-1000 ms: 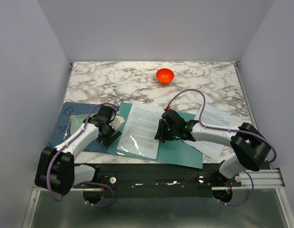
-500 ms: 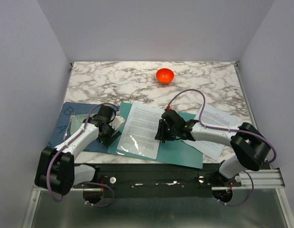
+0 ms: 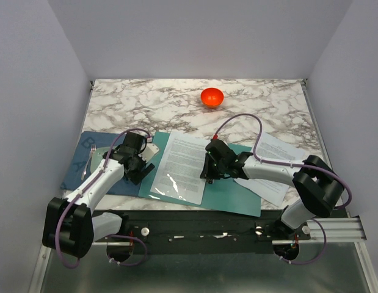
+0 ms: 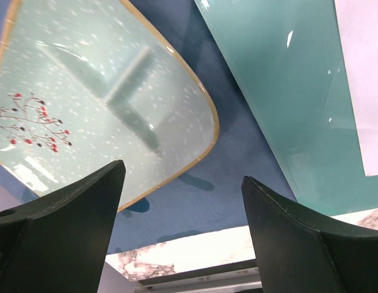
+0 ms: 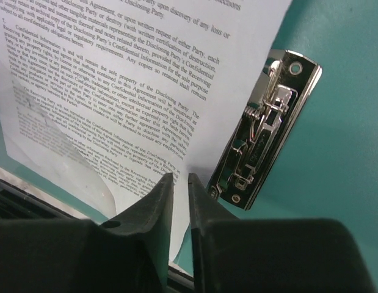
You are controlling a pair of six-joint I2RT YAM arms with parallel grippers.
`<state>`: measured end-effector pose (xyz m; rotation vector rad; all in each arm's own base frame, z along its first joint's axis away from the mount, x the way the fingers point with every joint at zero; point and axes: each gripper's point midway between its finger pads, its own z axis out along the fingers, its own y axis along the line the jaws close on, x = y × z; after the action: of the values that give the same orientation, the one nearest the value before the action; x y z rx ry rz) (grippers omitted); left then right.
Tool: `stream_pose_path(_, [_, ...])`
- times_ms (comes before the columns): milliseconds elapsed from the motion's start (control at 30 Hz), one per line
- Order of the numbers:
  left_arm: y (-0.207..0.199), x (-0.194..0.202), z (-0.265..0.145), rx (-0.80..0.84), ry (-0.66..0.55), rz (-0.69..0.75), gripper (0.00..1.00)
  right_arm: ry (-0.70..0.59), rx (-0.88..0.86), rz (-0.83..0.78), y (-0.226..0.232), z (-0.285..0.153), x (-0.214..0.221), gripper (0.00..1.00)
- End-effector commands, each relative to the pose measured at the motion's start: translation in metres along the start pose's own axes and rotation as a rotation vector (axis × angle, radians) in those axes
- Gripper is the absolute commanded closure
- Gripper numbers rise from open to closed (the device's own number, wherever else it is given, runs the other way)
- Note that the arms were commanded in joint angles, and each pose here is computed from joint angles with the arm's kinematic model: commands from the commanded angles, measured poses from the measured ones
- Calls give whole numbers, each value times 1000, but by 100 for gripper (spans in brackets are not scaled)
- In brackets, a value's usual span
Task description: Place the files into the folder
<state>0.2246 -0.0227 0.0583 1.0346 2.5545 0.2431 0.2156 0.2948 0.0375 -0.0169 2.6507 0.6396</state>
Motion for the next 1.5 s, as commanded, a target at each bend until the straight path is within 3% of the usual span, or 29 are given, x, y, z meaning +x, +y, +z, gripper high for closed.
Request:
stream_pose_path(0, [4, -9, -7, 39, -34, -27, 10, -45, 24, -31, 5, -4, -15, 53])
stream_pose_path(100, [11, -6, -3, 56, -22, -77, 10, -100, 45, -51, 1, -16, -26, 43])
stream_pose_path(433, [13, 6, 26, 48, 28, -104, 10, -145, 128, -46, -29, -16, -61, 43])
stream_pose_path(767, [6, 4, 37, 93, 38, -122, 10, -134, 108, -44, -24, 2, -83, 46])
stream_pose_path(1167, [3, 0, 38, 113, 40, -115, 11, -94, 39, -8, -13, 23, -78, 59])
stream_pose_path(1467, [-2, 1, 39, 126, 42, -112, 11, -124, -38, -11, 9, 20, -92, 74])
